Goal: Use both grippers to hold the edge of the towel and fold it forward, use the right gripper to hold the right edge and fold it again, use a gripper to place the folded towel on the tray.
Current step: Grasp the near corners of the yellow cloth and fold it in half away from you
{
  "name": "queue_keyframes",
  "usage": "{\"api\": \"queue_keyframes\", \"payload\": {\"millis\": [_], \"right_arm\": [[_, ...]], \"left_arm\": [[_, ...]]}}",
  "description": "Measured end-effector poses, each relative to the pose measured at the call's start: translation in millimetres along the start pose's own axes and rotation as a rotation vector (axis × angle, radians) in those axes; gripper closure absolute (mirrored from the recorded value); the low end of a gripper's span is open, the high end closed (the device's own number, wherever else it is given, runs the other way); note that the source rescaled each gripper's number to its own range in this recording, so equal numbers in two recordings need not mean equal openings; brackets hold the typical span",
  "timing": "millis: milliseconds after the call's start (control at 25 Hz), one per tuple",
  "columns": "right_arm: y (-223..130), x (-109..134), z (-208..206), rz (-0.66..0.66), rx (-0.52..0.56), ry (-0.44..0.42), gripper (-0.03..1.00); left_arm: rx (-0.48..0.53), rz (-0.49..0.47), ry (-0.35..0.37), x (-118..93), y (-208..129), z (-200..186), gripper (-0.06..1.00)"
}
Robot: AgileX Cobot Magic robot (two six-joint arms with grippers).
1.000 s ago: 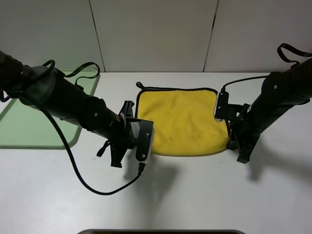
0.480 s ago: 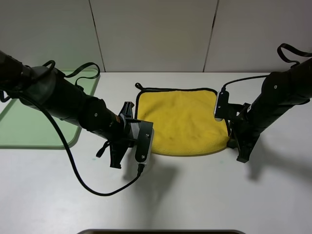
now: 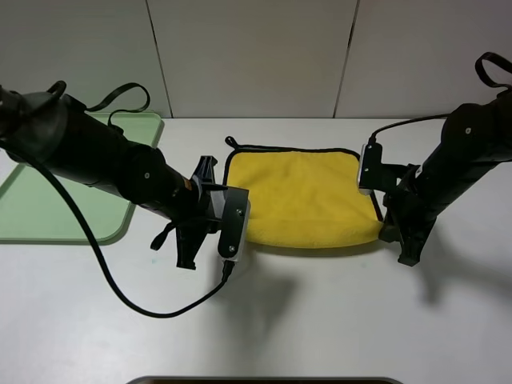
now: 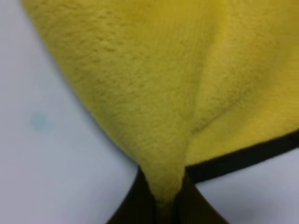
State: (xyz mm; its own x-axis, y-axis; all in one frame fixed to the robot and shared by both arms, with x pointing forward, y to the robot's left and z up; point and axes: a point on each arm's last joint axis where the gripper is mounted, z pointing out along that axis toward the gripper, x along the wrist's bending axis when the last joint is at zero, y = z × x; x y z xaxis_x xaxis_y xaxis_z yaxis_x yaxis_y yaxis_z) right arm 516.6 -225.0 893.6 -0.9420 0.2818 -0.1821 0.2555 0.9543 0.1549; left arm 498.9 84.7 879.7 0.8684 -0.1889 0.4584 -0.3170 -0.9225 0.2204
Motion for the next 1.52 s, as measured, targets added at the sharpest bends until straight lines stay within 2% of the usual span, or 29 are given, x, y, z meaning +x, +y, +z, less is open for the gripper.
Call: {"api": "queue_keyframes", "payload": {"millis": [200,520,720,920,1160,1520], "right_arm": [[1,0,-18,-0.003,-0.018,-0.024,0.95],[2,3,-47,-0.003,-0.041,-0.049,0.95],[1,6,-65,0.004,-0.057,-0.068,0.95],[0,10,-81,0.010,-0.067,-0.076,0.95],[-1,14,-95,0.036,-0.083,-0.093,0.95],[-2,21,-113,0.050,-0.111,-0.107,0.95]], "left_arm": [[-0.029,0.003,0.058,11,6,-23,0.94],[-0.068,0.010,0.109,22,13,-63,0.94],[-0.083,0.014,0.116,24,15,-82,0.94],[-0.071,0.068,0.112,24,15,-93,0.94],[-0.074,0.056,0.161,28,15,-113,0.94],[-0.034,0.050,0.174,27,11,-135,0.94]]}}
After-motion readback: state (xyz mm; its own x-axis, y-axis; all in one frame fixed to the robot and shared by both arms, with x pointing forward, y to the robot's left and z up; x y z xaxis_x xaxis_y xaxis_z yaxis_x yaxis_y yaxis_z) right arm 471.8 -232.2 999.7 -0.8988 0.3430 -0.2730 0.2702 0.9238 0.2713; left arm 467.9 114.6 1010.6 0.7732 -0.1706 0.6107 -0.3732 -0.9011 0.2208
